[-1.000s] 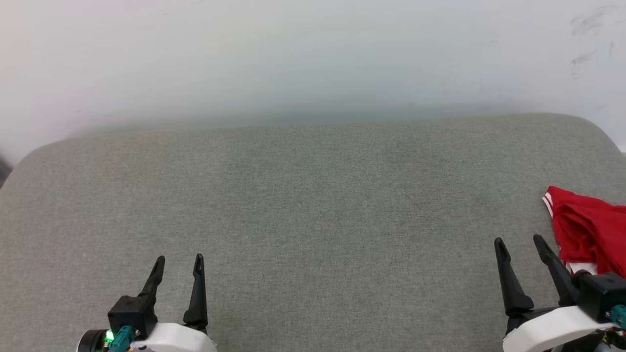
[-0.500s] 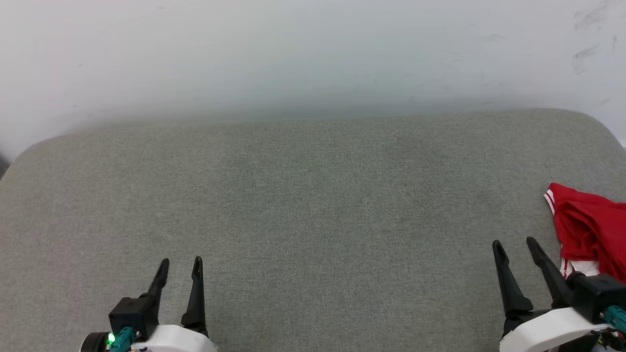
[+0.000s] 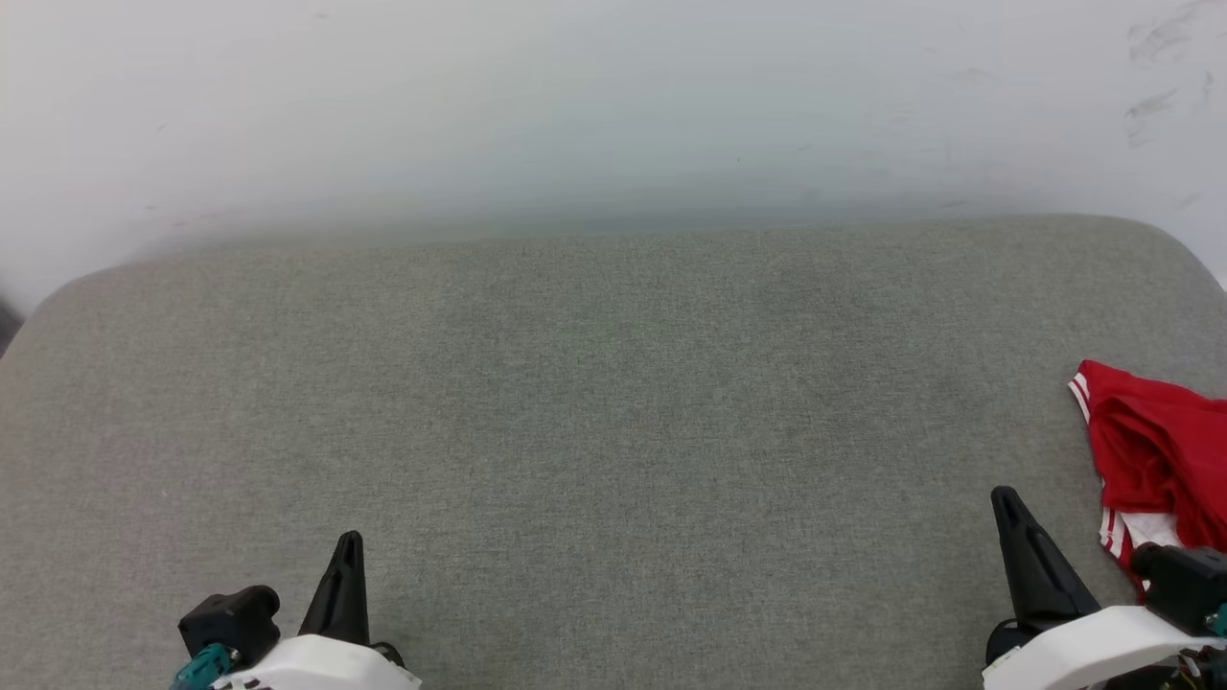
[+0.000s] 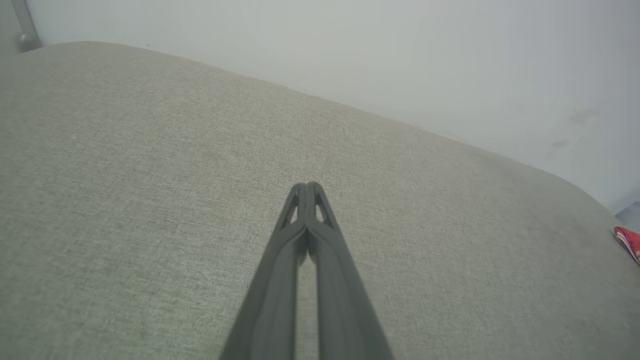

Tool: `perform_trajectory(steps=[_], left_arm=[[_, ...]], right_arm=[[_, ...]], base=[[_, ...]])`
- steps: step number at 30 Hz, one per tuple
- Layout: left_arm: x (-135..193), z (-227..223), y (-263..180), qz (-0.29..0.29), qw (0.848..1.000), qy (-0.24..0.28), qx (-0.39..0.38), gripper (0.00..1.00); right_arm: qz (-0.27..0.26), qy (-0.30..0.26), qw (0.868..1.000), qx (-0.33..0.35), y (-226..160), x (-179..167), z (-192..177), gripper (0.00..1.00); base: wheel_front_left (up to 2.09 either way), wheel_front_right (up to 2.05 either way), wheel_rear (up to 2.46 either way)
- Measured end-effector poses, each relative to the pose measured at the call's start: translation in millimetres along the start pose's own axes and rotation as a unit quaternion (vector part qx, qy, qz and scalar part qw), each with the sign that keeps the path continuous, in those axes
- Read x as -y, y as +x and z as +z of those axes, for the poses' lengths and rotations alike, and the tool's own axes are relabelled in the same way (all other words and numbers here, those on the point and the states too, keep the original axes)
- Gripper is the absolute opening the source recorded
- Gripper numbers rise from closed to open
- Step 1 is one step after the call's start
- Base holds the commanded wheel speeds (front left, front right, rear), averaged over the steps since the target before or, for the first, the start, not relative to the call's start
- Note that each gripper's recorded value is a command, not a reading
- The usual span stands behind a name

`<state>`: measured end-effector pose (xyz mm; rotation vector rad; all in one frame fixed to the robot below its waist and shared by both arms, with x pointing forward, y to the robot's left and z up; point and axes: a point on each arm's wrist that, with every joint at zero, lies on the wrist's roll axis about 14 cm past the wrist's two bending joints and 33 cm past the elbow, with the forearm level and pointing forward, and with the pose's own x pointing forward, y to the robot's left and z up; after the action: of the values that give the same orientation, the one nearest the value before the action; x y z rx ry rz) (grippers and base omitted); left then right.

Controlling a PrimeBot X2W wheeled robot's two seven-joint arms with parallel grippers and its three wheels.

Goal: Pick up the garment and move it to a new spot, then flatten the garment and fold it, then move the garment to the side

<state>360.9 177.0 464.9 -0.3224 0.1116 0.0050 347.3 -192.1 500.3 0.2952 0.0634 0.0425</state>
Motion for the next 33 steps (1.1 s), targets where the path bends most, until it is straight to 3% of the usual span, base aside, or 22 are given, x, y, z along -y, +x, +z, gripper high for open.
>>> perform_trajectory(steps=[14,33], left_arm=[[-6,3,5,0.017,0.993,-0.119,-0.011,0.0],[-8,9,12,0.019,0.968,-0.252,-0.014,0.0]], right_arm=[[-0.007,0.12,0.993,0.002,5,4,-1,0.0],[-0.009,0.255,0.967,0.01,15,7,1,0.0]], base=[[0.0,0.0,0.0],[0.0,0.0,0.0]])
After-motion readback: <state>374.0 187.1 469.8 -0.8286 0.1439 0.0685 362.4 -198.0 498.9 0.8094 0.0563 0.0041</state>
